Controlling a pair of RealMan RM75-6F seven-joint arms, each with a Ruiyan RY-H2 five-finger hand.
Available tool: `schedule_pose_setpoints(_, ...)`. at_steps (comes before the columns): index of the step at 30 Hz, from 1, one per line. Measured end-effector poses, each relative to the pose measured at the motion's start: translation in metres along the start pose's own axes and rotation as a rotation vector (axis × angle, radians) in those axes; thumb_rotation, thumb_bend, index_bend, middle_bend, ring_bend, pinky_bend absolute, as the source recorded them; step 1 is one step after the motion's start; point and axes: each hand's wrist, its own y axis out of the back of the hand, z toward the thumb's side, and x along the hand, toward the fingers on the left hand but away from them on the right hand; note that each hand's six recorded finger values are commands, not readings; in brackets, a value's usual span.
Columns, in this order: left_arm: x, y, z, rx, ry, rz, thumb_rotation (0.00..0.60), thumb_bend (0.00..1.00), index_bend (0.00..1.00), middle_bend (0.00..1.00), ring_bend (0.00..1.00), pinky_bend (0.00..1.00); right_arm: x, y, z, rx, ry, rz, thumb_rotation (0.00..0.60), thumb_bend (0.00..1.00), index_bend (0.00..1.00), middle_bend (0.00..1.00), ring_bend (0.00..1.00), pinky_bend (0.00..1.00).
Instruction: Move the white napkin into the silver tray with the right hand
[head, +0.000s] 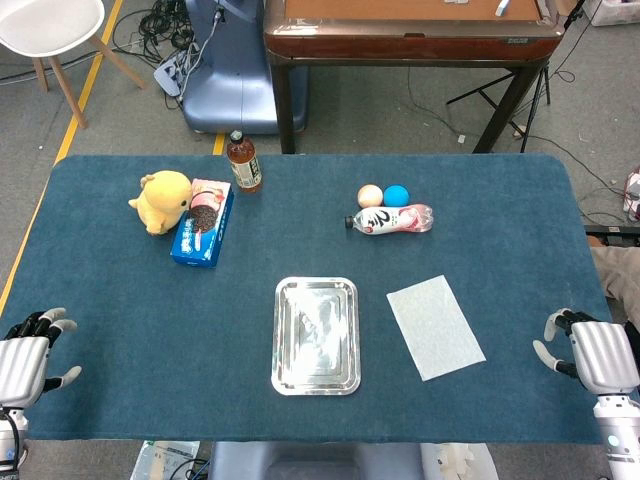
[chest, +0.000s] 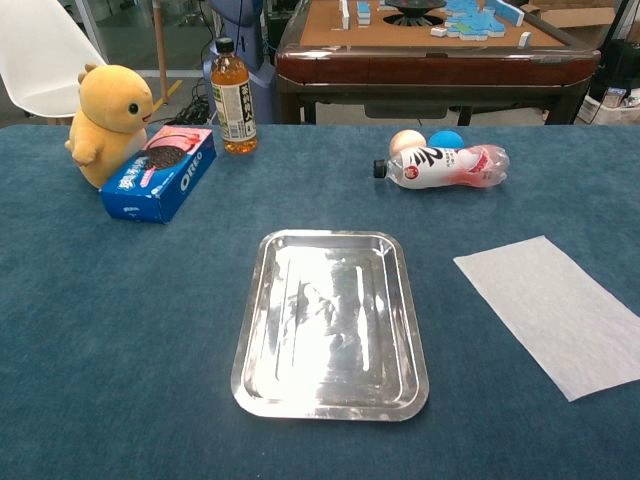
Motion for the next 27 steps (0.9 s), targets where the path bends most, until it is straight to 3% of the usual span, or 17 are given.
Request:
schedule_pose_setpoints(4, -0.001, -0.001, -0.002, -0.009, 0.008, -0.01, 0.6, 0.04, 0.46, 0.3, 0.22, 0.4, -0.001, -0.003, 0.004, -0.002, 0.011, 0.014, 0.6, 0.28, 0.63, 0.6, 0.63, 0.7)
schedule_pose_setpoints(8, -0.002, -0.001, -0.005, 0.001, 0.021, -0.02, 0.6, 0.04, 0.46, 0.3, 0.22, 0.4, -0.002, -0.004, 0.003, 0.008, 0.007, 0.014, 0.6, 0.25, 0.63, 0.78, 0.82, 0.82)
schedule_pose_setpoints(12, -0.002, 0.002, -0.006, -0.005, 0.03, -0.011, 0.6, 0.03, 0.46, 0.31, 0.23, 0.4, -0.004, -0.006, 0.006, 0.023, 0.008, 0.0, 0.6, 0.09, 0.63, 0.98, 0.98, 0.98)
schedule_pose_setpoints(16, -0.003, 0.004, -0.008, -0.006, 0.037, -0.009, 0.6, 0.04, 0.46, 0.31, 0.23, 0.4, -0.004, -0.014, 0.011, 0.066, 0.024, 0.02, 0.6, 0.0, 0.59, 1.0, 1.0, 1.0)
schedule_pose_setpoints(21, -0.003, 0.007, -0.01, 0.018, 0.04, 0.011, 0.6, 0.04, 0.46, 0.31, 0.23, 0.4, -0.005, -0.03, 0.021, 0.126, 0.051, 0.092, 0.6, 0.0, 0.46, 1.0, 1.0, 1.0)
schedule_pose_setpoints(27, -0.003, 0.012, -0.013, 0.014, 0.047, 0.024, 0.6, 0.04, 0.46, 0.31, 0.22, 0.4, -0.004, -0.06, 0.041, 0.151, 0.092, 0.175, 0.6, 0.0, 0.45, 1.0, 1.0, 1.0)
